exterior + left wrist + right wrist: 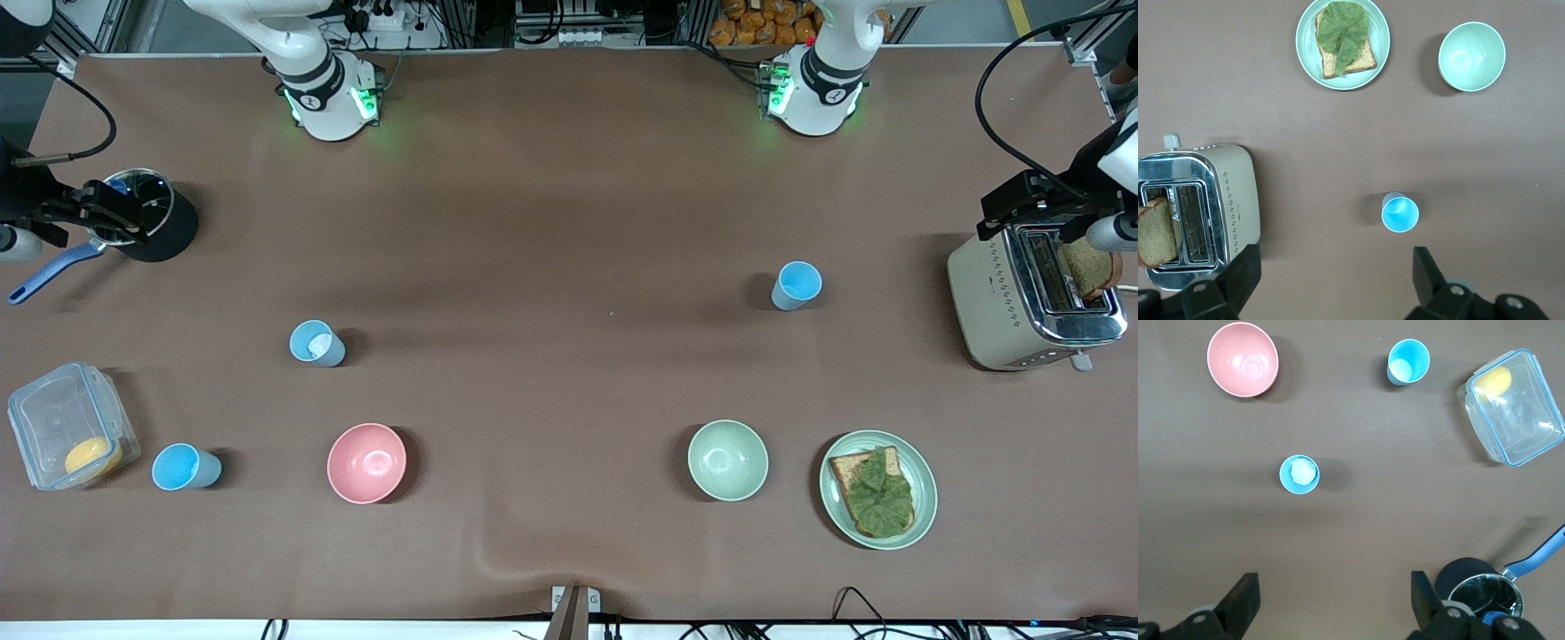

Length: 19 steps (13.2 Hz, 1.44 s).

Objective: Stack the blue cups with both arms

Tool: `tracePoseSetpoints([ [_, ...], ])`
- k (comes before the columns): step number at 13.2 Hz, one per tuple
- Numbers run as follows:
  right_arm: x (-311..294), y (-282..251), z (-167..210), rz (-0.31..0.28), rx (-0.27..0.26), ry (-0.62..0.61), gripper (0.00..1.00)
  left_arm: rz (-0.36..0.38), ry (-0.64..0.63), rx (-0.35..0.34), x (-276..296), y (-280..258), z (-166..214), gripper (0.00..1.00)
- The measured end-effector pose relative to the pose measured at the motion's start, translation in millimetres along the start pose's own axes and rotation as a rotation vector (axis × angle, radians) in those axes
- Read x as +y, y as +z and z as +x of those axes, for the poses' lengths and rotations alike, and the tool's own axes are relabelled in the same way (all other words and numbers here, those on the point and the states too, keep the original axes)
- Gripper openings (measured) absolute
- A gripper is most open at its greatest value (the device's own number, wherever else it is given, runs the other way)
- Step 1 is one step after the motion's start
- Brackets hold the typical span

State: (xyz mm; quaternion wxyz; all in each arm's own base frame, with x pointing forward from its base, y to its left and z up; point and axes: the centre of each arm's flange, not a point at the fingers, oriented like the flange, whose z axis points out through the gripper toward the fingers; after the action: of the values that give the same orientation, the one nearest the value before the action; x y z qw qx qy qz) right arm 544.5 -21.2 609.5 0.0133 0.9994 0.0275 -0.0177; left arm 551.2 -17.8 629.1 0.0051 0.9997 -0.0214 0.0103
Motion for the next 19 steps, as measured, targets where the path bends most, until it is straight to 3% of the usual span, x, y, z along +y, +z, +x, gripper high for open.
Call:
tracePoseSetpoints([
  [19, -6.2, 0.0, 0.4, 0.003, -0.001, -0.01, 1.0, 0.0, 0.0, 0.002, -0.2, -0.9, -0.5, 1.0],
])
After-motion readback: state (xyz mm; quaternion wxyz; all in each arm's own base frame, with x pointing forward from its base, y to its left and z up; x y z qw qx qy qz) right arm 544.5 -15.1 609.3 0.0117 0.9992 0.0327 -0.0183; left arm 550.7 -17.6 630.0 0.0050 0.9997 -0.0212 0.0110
